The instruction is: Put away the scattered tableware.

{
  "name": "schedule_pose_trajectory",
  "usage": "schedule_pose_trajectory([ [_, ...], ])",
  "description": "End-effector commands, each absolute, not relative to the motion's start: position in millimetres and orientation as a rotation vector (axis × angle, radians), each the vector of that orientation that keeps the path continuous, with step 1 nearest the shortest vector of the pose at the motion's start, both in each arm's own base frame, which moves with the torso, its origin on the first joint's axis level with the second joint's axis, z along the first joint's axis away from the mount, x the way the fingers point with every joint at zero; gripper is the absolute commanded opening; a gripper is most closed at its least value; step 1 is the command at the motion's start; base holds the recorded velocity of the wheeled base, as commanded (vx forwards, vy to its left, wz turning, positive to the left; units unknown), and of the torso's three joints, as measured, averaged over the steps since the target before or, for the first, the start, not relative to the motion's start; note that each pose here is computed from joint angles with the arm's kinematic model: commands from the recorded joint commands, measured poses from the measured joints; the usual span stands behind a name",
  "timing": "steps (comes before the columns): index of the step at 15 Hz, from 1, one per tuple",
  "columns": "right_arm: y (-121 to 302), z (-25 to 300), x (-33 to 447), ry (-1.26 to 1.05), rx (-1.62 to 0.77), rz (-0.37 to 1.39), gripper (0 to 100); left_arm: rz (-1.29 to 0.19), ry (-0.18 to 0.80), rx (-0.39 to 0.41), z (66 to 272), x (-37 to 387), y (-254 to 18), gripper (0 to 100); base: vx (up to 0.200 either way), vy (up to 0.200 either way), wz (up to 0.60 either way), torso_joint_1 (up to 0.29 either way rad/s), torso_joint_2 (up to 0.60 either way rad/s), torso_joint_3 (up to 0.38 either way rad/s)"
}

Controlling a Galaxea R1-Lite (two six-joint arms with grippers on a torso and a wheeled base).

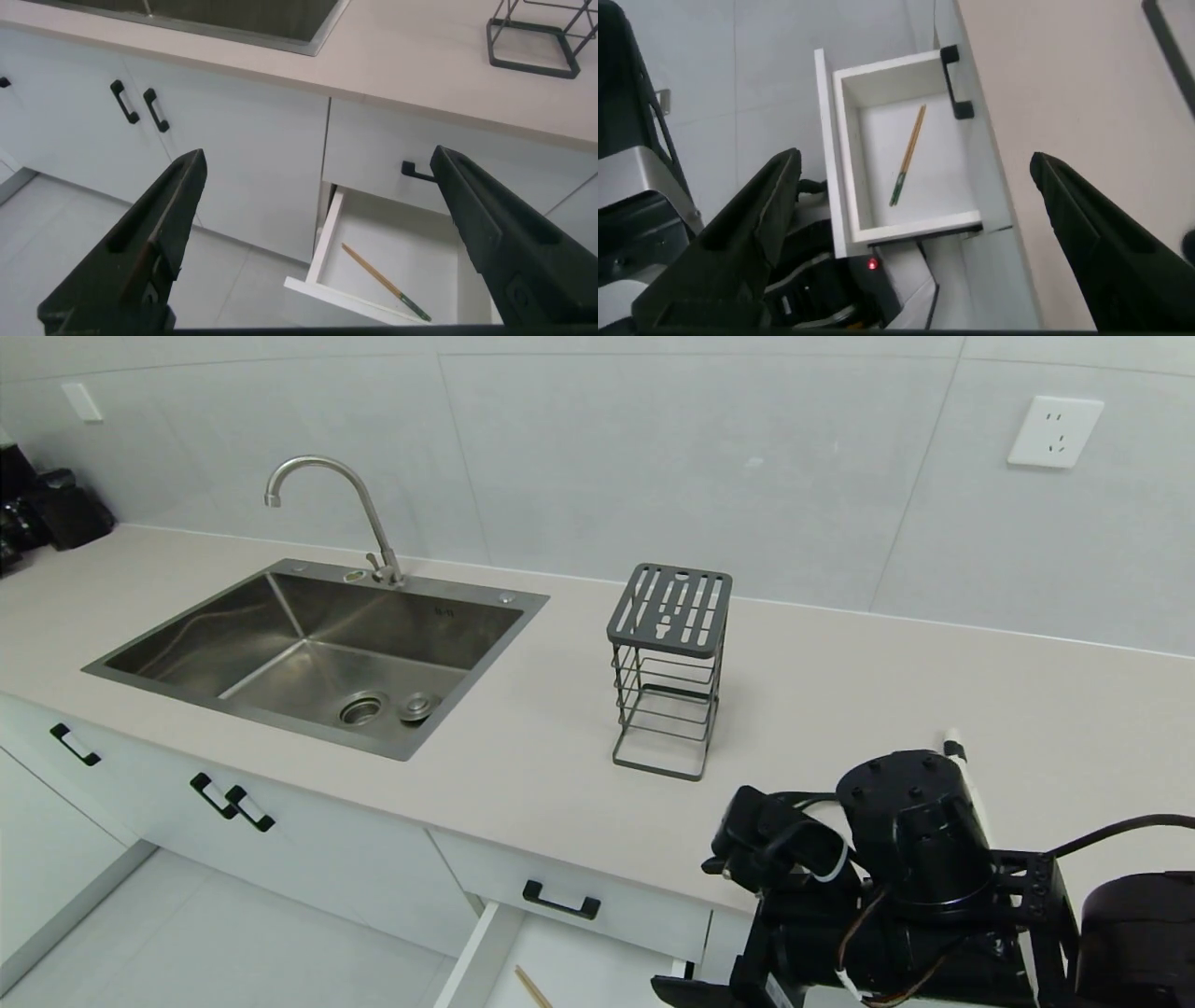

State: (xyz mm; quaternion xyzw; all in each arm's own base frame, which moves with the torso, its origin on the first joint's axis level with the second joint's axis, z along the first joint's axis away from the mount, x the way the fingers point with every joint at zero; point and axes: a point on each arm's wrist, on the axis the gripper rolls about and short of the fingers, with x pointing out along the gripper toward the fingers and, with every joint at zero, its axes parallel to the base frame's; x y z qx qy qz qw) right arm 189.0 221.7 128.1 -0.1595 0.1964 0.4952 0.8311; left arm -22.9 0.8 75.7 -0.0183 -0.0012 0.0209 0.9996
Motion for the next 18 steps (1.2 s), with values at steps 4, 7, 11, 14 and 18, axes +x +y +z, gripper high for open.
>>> schedule_pose_trajectory([
  [4,208.1,131.6,195.4,0.397,-0.340,0.940,100,0.043,-0.004,-0.037,76.1,-22.9,0.8,100,0.000,0.000,0.00,0.000,0.00,0.000],
  [7,206.1,134.9,193.7,0.366,-0.332,0.934,100,0.043,-0.004,-0.037,76.1,-22.9,0.8,100,0.000,0.000,0.00,0.000,0.00,0.000],
  [11,184.7,142.6,208.5,0.340,-0.334,0.818,100,0.043,-0.002,-0.037,75.6,-22.8,0.8,100,0.000,0.000,0.00,0.000,0.00,0.000],
  [14,150.1,135.4,217.1,0.337,-0.398,0.729,100,0.043,-0.004,-0.037,76.1,-22.9,0.8,100,0.000,0.000,0.00,0.000,0.00,0.000],
  [18,118.2,130.0,213.9,0.359,-0.446,0.651,100,0.043,-0.004,-0.037,76.1,-22.9,0.8,100,0.000,0.000,0.00,0.000,0.00,0.000],
])
